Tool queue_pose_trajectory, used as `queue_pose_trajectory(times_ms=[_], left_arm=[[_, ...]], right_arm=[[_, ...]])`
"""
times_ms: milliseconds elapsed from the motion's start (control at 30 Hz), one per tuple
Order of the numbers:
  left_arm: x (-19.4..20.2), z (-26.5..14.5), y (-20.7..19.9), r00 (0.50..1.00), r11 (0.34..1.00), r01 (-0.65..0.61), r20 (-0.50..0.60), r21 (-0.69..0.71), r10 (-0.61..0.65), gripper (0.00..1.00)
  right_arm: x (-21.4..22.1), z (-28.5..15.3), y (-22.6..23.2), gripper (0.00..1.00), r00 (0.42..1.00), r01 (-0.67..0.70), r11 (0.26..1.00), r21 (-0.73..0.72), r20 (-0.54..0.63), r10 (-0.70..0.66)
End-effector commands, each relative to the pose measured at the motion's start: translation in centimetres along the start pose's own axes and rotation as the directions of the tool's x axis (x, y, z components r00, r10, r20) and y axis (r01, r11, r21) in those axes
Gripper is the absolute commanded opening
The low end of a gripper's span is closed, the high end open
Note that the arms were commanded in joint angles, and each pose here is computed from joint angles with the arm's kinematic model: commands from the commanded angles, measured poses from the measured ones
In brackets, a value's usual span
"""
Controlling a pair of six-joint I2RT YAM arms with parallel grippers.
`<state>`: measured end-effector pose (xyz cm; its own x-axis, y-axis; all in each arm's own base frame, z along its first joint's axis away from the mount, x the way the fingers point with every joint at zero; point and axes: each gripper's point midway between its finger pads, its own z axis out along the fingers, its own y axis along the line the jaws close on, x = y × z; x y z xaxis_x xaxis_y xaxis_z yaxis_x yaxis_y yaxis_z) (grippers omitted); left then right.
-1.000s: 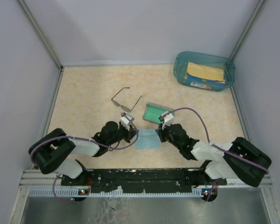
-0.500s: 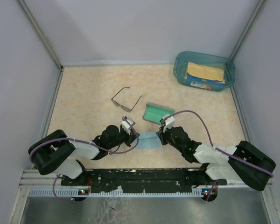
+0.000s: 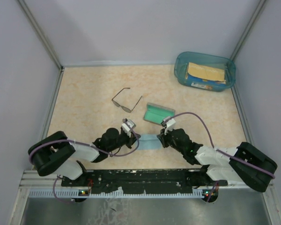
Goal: Organize the sunglasses
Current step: Fold the glasses cleaning cloth at the center of the board.
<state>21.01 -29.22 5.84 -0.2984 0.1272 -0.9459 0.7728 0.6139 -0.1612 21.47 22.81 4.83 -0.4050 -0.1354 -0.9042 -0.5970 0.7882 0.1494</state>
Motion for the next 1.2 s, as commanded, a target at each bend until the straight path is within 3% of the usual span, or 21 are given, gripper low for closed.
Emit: queue_pose_trajectory(times_ms=[0, 1167], left_arm=[[-0.5, -0.2, -0.2, 0.999, 1.0, -0.011, 0.034, 0.002, 0.011, 0.0], [0.6, -0.4, -1.0, 1.0, 1.0, -0.002, 0.026, 0.015, 0.002, 0.0]], right_arm=[[-1.4, -0.2, 1.0, 0.0, 0.998, -0.016, 0.999, -0.038, 0.062, 0.018], [-0.3, -0.6, 1.2, 0.0, 0.997, -0.07, 0.997, -0.045, 0.019, 0.071]])
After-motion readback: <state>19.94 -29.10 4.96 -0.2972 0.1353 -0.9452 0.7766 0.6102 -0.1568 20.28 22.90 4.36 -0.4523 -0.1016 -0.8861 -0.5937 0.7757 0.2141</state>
